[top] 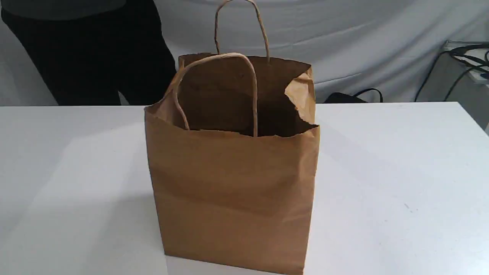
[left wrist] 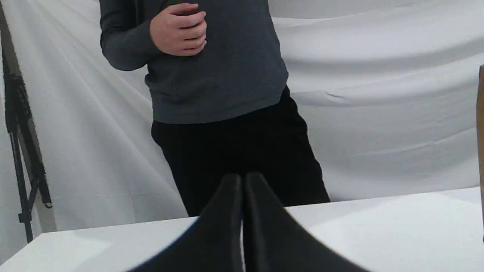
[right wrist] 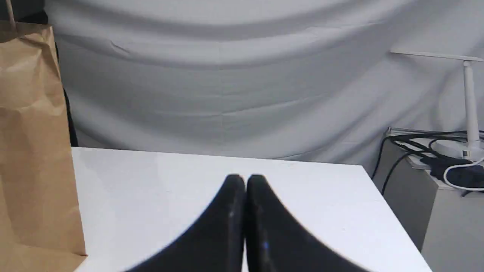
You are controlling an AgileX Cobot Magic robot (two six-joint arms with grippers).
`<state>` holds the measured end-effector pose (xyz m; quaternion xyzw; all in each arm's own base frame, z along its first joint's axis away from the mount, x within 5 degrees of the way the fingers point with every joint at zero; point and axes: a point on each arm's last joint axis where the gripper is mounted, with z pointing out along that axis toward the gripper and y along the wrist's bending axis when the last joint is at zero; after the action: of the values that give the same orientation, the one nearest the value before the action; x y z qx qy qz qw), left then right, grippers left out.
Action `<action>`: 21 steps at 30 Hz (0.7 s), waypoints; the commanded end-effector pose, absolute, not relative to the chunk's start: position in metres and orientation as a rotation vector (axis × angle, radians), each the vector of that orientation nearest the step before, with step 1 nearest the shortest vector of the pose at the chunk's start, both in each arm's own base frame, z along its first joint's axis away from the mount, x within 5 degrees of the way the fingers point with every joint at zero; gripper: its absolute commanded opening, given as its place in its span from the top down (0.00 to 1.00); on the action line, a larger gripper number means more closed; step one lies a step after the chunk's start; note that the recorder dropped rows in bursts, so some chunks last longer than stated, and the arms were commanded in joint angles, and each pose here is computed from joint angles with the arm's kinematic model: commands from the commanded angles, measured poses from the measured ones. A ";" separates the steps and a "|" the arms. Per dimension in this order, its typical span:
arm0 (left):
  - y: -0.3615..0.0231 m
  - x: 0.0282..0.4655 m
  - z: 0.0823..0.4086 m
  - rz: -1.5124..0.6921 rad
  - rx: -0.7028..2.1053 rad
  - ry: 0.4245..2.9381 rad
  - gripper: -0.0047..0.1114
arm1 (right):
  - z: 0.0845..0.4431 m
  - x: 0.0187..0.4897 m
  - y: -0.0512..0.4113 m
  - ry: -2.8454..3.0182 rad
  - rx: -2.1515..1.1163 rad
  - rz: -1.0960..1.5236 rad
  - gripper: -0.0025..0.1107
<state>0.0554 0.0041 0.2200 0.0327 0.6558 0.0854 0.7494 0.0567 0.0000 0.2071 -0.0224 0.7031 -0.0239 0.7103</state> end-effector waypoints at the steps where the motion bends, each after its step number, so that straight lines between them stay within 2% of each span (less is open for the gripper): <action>1: 0.004 0.056 0.217 0.214 0.104 1.440 0.96 | 0.206 0.056 0.000 1.560 -0.038 -0.050 0.98; 13: 0.002 0.056 0.201 0.130 0.062 1.614 0.96 | 0.206 0.056 0.000 1.560 -0.038 -0.050 0.98; 21: 0.002 0.056 0.201 0.095 0.026 1.617 0.96 | 0.206 0.056 0.000 1.560 -0.038 -0.050 0.98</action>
<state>0.0563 0.0023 0.2038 0.0180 0.7208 0.0470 0.6913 0.0567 0.0000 0.2071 -0.0224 0.7031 -0.0239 0.7103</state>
